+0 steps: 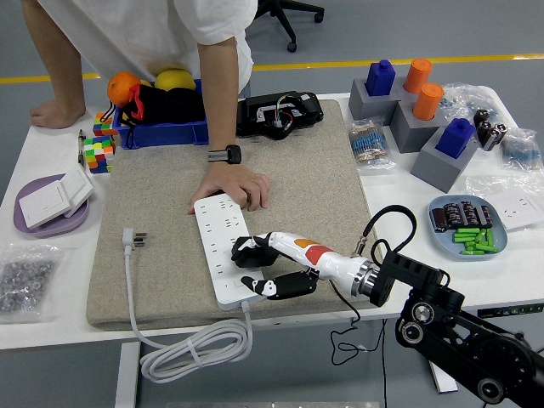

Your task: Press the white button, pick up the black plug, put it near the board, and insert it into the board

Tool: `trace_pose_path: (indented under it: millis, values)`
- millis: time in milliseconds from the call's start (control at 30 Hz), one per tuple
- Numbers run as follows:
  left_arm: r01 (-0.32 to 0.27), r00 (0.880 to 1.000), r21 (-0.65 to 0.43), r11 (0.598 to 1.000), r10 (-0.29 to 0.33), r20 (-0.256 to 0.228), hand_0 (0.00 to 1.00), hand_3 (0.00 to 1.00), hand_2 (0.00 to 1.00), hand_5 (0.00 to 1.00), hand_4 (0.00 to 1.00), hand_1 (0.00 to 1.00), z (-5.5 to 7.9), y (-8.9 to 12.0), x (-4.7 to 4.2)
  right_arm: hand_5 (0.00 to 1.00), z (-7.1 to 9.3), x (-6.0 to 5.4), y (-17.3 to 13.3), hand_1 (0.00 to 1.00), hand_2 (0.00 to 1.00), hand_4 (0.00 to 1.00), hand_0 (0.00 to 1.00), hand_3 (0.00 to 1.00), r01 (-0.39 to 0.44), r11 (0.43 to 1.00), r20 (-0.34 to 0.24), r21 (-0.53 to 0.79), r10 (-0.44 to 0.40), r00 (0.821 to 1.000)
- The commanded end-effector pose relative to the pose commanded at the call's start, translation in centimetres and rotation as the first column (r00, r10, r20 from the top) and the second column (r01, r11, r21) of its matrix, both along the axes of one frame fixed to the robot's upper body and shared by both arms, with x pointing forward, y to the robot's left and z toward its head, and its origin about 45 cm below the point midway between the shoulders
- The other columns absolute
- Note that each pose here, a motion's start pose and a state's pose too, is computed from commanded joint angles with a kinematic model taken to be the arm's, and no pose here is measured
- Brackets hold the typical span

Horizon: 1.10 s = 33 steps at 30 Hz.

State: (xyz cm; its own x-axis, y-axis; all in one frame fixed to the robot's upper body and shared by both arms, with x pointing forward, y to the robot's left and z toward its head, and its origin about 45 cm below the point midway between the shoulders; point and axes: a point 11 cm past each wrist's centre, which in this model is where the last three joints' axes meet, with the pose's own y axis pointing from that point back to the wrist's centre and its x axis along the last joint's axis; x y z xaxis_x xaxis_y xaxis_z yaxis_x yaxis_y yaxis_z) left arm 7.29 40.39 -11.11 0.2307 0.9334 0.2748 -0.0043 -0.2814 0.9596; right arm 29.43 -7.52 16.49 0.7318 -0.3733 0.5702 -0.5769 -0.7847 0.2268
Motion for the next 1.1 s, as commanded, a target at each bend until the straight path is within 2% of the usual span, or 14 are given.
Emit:
trace_pose_path:
  millis: [733, 1100]
  values:
    - [-0.006, 1.000, 0.000, 1.000, 0.006, 0.003, 0.789, 0.766, 0.691, 0.462, 0.543, 0.734, 0.0, 0.0, 0.03, 0.413, 1.4, -0.4, 1.6, 0.814, 0.756, 0.677, 0.905, 0.665, -0.049, 0.998, 0.025, 0.034, 0.048, 0.999]
    - [-0.004, 1.000, 0.002, 1.000, 0.004, 0.003, 0.787, 0.766, 0.692, 0.463, 0.543, 0.735, 0.1, 0.1, 0.09, 0.402, 0.4, -0.9, 2.0, 0.812, 0.754, 0.682, 0.901, 0.663, -0.066, 0.998, -0.002, 0.014, 0.066, 0.998]
